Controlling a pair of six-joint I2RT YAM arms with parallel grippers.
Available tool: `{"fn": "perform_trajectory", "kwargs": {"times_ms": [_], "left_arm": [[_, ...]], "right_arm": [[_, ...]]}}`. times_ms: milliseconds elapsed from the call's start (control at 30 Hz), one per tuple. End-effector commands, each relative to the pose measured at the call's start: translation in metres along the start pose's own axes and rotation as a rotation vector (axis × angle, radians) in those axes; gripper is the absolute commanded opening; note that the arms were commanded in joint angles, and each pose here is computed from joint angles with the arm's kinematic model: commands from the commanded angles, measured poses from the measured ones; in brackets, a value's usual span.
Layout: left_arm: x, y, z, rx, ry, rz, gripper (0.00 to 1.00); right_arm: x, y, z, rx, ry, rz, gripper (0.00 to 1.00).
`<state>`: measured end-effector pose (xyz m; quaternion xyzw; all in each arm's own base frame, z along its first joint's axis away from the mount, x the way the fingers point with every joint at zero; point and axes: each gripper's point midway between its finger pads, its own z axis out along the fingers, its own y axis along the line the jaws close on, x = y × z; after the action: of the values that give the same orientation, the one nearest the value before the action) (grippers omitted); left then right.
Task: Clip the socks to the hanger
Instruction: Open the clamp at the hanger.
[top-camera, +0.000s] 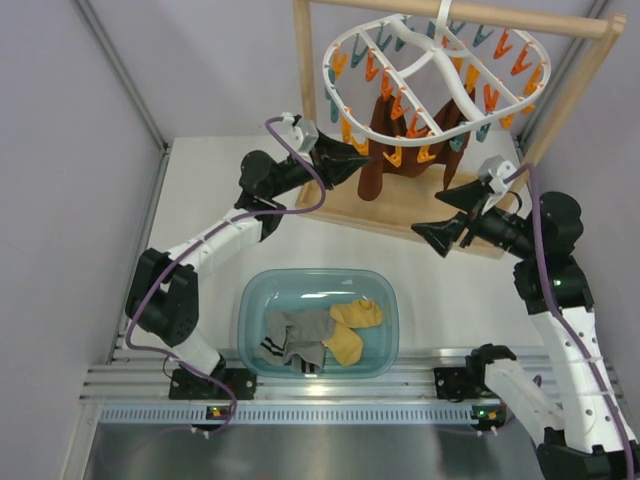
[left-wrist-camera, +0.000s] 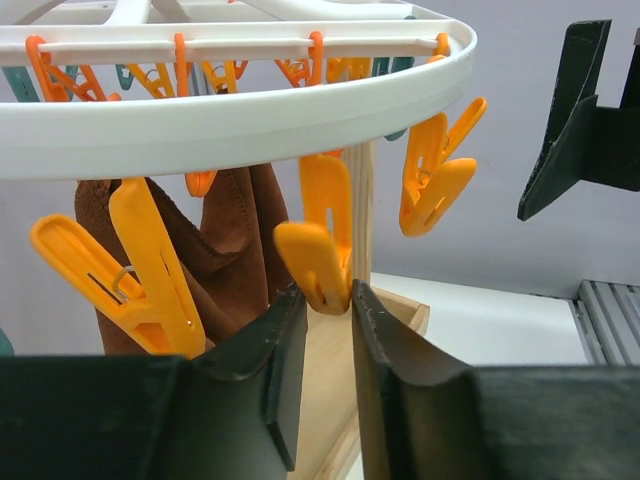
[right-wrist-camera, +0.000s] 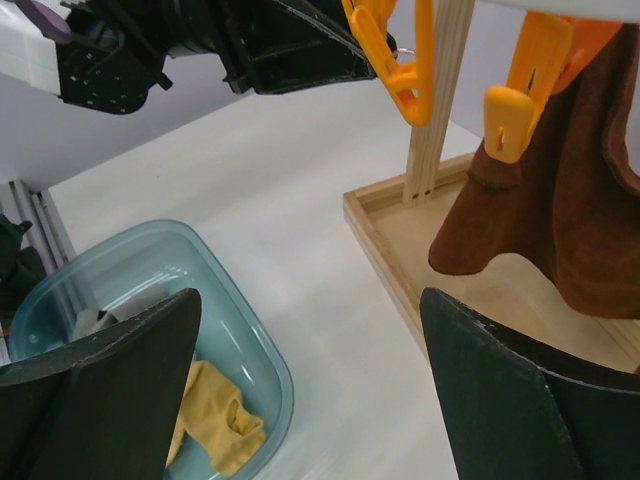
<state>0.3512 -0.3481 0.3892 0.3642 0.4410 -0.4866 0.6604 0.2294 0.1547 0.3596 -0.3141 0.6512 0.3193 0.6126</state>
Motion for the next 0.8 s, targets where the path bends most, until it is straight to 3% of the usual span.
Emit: {"fn": "perform_trajectory", "kwargs": {"times_ms": [0,133,300,567,767], "left_arm": [[-0.041,-0.011,0.002,0.015,-0.061,0.082,0.27],[-0.041,-0.006,-0.003,-0.036,-0.024,0.096,0.06],[-0.044,0.002,-0.009,-0.1,0.035,0.159,0.0],[-0.049,-0.007,-0.018,-0.125,0.103,0.218,0.0],[-0.052,-0.015,-0.022,-0.137,0.16,0.153,0.0]], "right_arm": [[-0.041,0.007,0.01,-0.005,-0.113,-0.006,0.9],[-0.055,0.003,0.027,0.029,-0.153,0.033,0.85],[-0.087,0.011,0.048,0.05,-0.211,0.164,0.74],[-0.111,0.015,0.078,0.075,-0.27,0.18,0.66],[-0.123,0.035,0.092,0.01,-0.276,0.23,0.61]]}}
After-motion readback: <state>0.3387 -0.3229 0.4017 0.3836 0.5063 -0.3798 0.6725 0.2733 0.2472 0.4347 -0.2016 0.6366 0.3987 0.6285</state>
